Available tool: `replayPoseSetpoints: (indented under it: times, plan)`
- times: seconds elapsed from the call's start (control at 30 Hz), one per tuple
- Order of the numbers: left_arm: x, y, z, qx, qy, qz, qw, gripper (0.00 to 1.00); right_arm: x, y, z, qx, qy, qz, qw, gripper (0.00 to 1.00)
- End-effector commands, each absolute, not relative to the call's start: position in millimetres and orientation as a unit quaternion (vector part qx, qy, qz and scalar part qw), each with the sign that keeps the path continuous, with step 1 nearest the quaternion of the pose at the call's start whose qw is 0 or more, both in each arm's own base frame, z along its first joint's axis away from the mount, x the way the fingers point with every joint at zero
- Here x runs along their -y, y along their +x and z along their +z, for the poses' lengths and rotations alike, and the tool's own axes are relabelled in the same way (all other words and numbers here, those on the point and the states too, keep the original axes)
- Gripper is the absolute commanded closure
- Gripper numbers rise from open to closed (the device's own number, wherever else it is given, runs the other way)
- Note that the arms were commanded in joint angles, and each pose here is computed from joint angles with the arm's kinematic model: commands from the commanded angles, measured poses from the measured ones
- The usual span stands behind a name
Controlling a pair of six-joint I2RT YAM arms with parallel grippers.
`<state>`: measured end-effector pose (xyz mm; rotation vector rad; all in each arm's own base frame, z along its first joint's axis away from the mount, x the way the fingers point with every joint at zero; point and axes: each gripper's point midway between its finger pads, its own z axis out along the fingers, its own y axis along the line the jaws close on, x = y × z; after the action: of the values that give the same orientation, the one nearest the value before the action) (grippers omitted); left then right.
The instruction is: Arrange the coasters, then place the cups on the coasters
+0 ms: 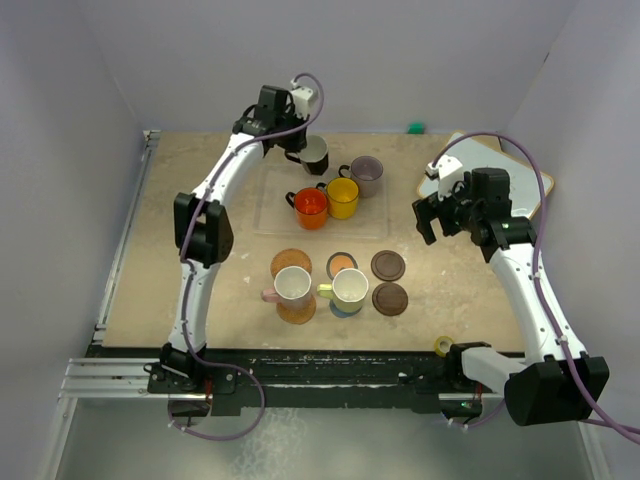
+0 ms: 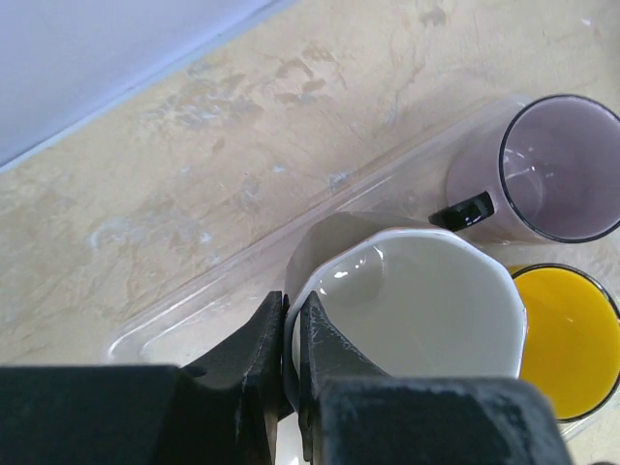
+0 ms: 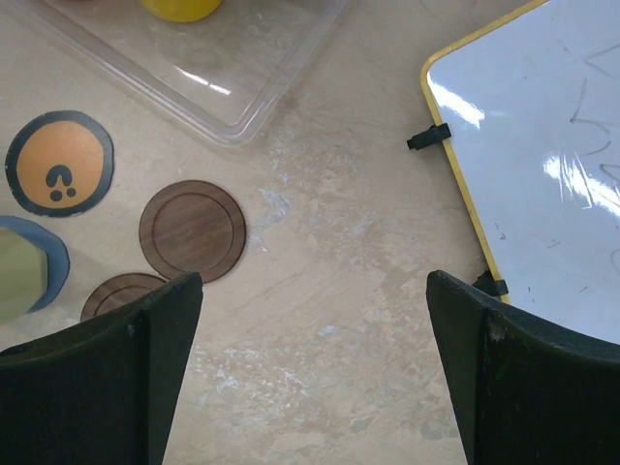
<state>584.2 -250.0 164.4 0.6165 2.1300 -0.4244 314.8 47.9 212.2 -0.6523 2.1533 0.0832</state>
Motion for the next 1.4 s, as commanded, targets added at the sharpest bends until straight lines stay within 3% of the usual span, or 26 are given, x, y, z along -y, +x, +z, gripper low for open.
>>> replayPoseSetpoints:
  times: [0.0, 0.47, 0.67, 1.03, 1.37]
  plan:
    - [239.6, 588.3, 282.5, -0.798, 0.196, -0.163, 0.546, 0.97, -60.2, 327.4, 250.9, -0.837, -0.241, 0.06, 0.487, 0.01]
    - [203.8, 542.5, 330.1, -0.813, 0.088, -0.146, 0.557, 0.97, -159.4, 378.8, 340.6, -0.769, -0.227, 0.164, 0.575, 0.12]
    - [197.8, 518.1, 340.0, -0.812, 0.058, -0.151, 0.56, 0.97, -208.3, 400.7, 365.3, -0.76, -0.208, 0.234, 0.569, 0.16]
    - [217.4, 484.7, 336.5, -0.812, 0.021, -0.149, 0.563, 0.97, -276.3, 432.6, 341.3, -0.807, -0.199, 0.297, 0.471, 0.23]
    - [245.0, 473.2, 324.2, -0.822, 0.01, -0.158, 0.546, 0.97, -279.6, 439.7, 309.1, -0.841, -0.179, 0.232, 0.454, 0.36]
